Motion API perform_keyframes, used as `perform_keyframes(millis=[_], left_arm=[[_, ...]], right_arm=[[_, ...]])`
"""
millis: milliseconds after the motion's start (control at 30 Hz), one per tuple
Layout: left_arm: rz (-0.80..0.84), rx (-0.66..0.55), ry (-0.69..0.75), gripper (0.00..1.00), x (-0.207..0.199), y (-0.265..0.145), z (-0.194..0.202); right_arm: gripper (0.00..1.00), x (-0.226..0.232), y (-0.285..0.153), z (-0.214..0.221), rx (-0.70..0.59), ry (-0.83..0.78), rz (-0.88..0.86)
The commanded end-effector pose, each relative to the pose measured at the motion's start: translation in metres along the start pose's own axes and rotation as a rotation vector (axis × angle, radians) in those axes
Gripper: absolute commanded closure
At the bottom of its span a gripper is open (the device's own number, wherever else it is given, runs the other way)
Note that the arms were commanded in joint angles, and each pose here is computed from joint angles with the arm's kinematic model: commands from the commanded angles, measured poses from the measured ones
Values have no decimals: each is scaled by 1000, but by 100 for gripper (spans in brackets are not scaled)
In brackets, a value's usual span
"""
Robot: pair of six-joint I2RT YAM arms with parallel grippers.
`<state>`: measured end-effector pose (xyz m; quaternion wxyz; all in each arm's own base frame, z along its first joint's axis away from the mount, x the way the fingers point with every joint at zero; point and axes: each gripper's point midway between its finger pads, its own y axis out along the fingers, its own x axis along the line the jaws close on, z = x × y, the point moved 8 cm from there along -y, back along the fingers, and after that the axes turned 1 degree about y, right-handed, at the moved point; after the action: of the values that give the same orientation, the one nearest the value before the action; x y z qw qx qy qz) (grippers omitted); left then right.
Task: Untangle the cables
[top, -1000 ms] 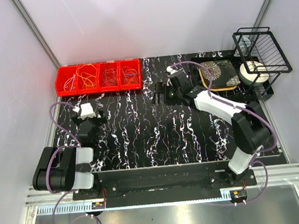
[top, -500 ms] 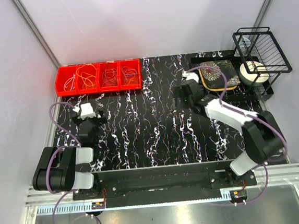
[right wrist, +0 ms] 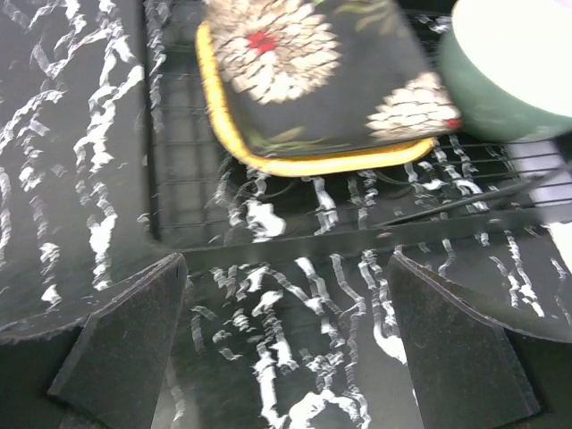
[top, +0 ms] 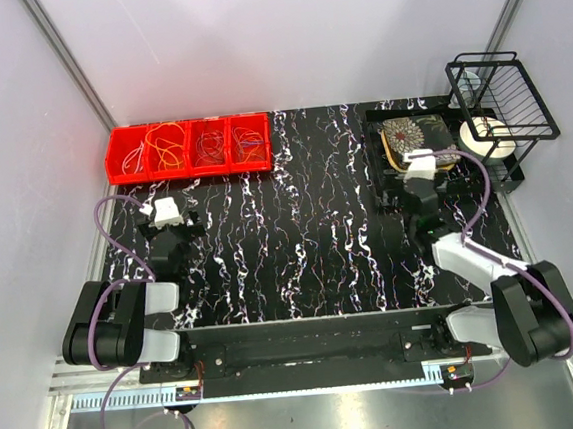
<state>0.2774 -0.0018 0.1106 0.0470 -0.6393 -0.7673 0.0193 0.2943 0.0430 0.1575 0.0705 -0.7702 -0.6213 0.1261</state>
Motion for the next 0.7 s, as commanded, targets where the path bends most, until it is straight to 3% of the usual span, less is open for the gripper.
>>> perform_keyframes(millis=[0, 300, 667], left_arm=[[8, -93, -14, 1, -2, 6, -19], [8, -93, -12, 1, -2, 7, -19], [6, -92, -13, 1, -1, 7, -19]], right_arm=[[0, -16, 0, -12, -160, 71, -14], [0, -44, 23, 13, -236, 150, -33], [0, -49, 46, 39, -183, 174, -211]])
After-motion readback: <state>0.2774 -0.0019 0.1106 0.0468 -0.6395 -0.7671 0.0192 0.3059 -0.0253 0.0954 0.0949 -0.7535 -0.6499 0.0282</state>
